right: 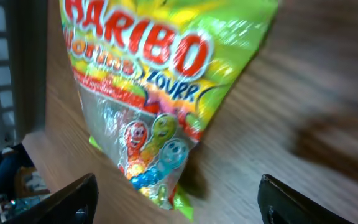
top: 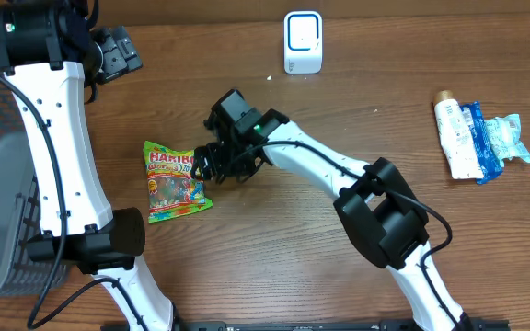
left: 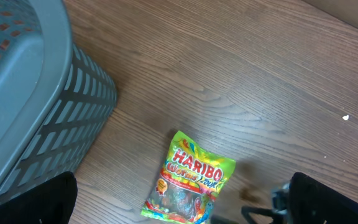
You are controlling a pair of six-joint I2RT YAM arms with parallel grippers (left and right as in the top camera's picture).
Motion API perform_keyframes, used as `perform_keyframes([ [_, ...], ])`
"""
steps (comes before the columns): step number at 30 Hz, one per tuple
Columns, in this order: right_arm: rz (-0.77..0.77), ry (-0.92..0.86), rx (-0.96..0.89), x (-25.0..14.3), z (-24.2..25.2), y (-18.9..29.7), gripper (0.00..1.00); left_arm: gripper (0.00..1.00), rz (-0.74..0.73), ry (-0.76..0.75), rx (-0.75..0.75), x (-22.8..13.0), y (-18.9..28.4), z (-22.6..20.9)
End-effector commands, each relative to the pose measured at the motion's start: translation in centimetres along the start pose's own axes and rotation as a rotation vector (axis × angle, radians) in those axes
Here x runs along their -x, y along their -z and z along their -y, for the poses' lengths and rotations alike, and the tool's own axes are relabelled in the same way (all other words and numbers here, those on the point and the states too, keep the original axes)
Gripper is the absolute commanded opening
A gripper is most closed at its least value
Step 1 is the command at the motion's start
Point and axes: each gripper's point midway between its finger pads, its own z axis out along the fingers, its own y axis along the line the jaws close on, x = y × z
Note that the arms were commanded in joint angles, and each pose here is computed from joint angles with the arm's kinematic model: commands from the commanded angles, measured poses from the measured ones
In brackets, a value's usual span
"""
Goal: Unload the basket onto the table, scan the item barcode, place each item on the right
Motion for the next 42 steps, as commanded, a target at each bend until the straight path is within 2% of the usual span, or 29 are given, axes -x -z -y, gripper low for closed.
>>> perform_keyframes([
  [1,-0.033,0.045,0.011,-1.8,-1.8,-1.3,0.81,1.0,0.017,-0.009,-0.007,0.1,0.7,-0.2],
  [5,-0.066,0.066,0.012,-4.1,-1.8,-3.3,0.73,1.0,0.016,-0.009,-0.006,0.1,0.7,-0.2],
  [10,-0.061,0.098,0.027,-4.9,-2.1,-4.6,0.61,1.0,0.017,-0.009,-0.007,0.1,0.7,-0.2],
  [11,-0.052,0.102,0.01,-4.8,-1.8,-4.6,0.46,1.0,0.017,-0.009,-0.007,0.1,0.7,-0.1],
  [12,-0.033,0.1,-0.026,-4.5,-1.2,-4.6,0.22,1.0,0.016,-0.01,-0.007,0.1,0.7,-0.1],
  [15,-0.009,0.082,-0.052,-3.5,-0.1,-4.1,0.06,1.0,0.016,-0.01,-0.007,0.1,0.7,-0.1],
  [16,-0.011,0.061,-0.057,-3.2,0.6,-3.6,0.04,1.0,0.017,-0.01,-0.007,0.1,0.7,-0.1],
  [21,-0.061,-0.178,-0.146,-2.7,5.9,0.7,0.04,1.0,0.016,-0.009,-0.007,0.1,0.7,-0.1],
  [25,-0.133,-0.359,-0.259,-4.2,11.5,4.2,0.04,1.0,0.017,-0.009,-0.007,0.1,0.7,-0.1],
  [29,-0.198,-0.367,-0.369,-5.8,15.1,6.6,0.04,1.0,0.017,-0.01,-0.007,0.1,0.7,-0.1],
  [33,-0.26,-0.341,-0.379,-7.0,16.5,8.1,0.56,1.0,0.017,-0.01,-0.007,0.1,0.7,-0.1],
  [35,-0.26,-0.352,-0.379,-6.9,17.0,8.5,0.71,1.0,0.017,-0.01,-0.007,0.1,0.7,-0.1],
  [39,-0.232,-0.367,-0.365,-6.0,17.6,9.2,0.74,1.0,0.016,-0.01,-0.007,0.1,0.7,-0.1],
  [42,-0.182,-0.327,-0.364,-4.0,17.3,10.8,0.66,1.0,0.017,-0.01,-0.007,0.1,0.7,-0.1],
])
